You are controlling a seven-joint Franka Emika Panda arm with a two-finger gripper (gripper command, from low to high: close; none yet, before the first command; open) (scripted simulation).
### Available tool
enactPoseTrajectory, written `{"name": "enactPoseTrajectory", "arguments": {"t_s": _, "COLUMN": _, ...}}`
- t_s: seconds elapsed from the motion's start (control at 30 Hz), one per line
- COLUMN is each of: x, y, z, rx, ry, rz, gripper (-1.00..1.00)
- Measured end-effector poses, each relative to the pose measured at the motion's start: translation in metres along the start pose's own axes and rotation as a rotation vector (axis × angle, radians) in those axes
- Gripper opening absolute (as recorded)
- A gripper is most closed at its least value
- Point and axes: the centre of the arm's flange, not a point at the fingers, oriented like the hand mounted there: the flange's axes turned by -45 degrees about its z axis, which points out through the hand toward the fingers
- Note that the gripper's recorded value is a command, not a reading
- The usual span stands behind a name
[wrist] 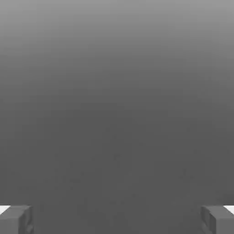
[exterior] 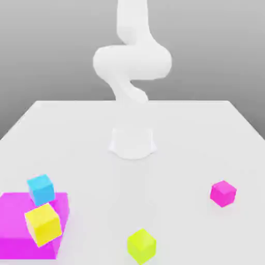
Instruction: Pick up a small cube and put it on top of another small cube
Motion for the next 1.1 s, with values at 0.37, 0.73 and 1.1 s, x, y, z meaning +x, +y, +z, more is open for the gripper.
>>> {"name": "enactPoseTrajectory", "arguments": {"t_s": 0.37, "x": -0.059, "y": -0.01, "z": 0.216, "rx": 0.097, "ry": -0.307, "rz": -0.257, "gripper": 0.0}}
{"name": "enactPoseTrajectory", "arguments": {"t_s": 0.73, "x": -0.199, "y": -0.024, "z": 0.376, "rx": 0.206, "ry": -0.6, "rz": -0.514, "gripper": 0.0}}
{"name": "enactPoseTrajectory", "arguments": {"t_s": 1.1, "x": -0.299, "y": -0.025, "z": 0.458, "rx": 0.244, "ry": -0.699, "rz": -0.6, "gripper": -1.0}}
